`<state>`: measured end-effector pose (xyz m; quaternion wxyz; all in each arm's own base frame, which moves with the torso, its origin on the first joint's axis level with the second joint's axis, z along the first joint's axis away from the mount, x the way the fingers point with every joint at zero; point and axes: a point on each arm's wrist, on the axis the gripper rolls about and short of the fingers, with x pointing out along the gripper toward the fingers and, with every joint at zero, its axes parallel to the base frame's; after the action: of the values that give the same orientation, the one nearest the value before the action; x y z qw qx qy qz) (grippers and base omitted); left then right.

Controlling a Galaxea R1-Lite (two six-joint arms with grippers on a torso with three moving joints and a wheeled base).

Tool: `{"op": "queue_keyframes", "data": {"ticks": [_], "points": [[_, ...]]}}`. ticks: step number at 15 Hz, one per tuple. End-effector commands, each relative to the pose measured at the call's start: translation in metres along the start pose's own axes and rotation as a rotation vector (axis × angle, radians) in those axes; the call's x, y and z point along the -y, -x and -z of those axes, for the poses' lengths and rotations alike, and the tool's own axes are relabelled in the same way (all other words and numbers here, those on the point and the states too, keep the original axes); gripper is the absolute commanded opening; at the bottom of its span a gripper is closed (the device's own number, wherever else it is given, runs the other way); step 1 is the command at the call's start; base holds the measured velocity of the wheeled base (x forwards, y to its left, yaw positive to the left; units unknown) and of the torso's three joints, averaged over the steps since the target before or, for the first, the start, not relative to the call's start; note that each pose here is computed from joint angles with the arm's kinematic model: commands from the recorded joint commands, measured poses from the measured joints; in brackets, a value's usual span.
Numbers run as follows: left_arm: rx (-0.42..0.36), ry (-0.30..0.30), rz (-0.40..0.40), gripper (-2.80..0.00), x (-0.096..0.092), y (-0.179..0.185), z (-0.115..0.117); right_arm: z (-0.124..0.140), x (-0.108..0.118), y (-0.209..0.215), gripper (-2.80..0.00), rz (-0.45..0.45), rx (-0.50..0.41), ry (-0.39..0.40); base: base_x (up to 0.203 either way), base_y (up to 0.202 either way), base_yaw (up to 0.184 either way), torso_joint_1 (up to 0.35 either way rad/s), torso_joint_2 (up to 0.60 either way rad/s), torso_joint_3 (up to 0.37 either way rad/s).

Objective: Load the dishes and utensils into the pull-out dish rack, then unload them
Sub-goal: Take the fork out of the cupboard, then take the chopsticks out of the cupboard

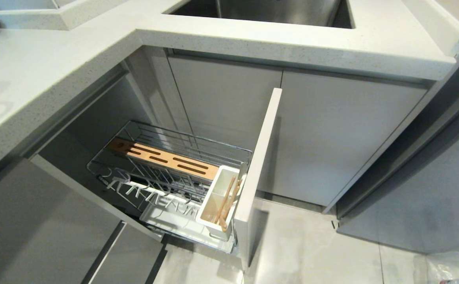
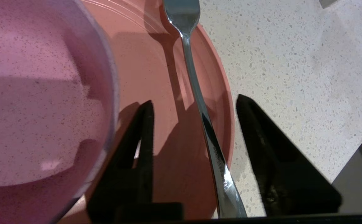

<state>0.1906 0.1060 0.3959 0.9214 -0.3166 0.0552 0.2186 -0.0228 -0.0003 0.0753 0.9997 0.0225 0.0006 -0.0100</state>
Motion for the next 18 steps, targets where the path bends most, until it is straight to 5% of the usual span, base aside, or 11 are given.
{"op": "queue_keyframes", "data": {"ticks": [1, 11, 12, 15, 18], "points": [[0.004, 0.003, 0.004, 0.0, 0.001, 0.003, 0.0, 0.0, 0.0, 0.0, -2.8, 0.0, -0.001, -0.001, 0.0, 0.0, 0.0, 0.0, 0.0, 0.0], [0.108, -0.048, 0.146, 0.0, 0.026, 0.054, -0.007, 0.0, 0.0, 0.0, -2.8, 0.0, -0.001, -0.001, 0.0, 0.0, 0.0, 0.0, 0.0, 0.0], [0.126, -0.082, 0.184, -2.8, 0.031, 0.062, -0.007, 0.0, 0.0, 0.0, -2.8, 0.0, -0.001, -0.001, 0.0, 0.0, 0.0, 0.0, 0.0, 0.0], [0.123, -0.159, 0.29, -2.8, 0.046, 0.08, 0.0, 0.0, 0.0, 0.0, -2.8, 0.0, -0.001, 0.001, 0.0, 0.0, 0.0, 0.0, 0.0, 0.0], [0.112, -0.158, 0.348, -2.8, 0.05, 0.09, 0.004, 0.0, 0.0, 0.0, -2.8, 0.0, -0.001, 0.001, 0.0, 0.0, 0.0, 0.0, 0.0, 0.0]]}}
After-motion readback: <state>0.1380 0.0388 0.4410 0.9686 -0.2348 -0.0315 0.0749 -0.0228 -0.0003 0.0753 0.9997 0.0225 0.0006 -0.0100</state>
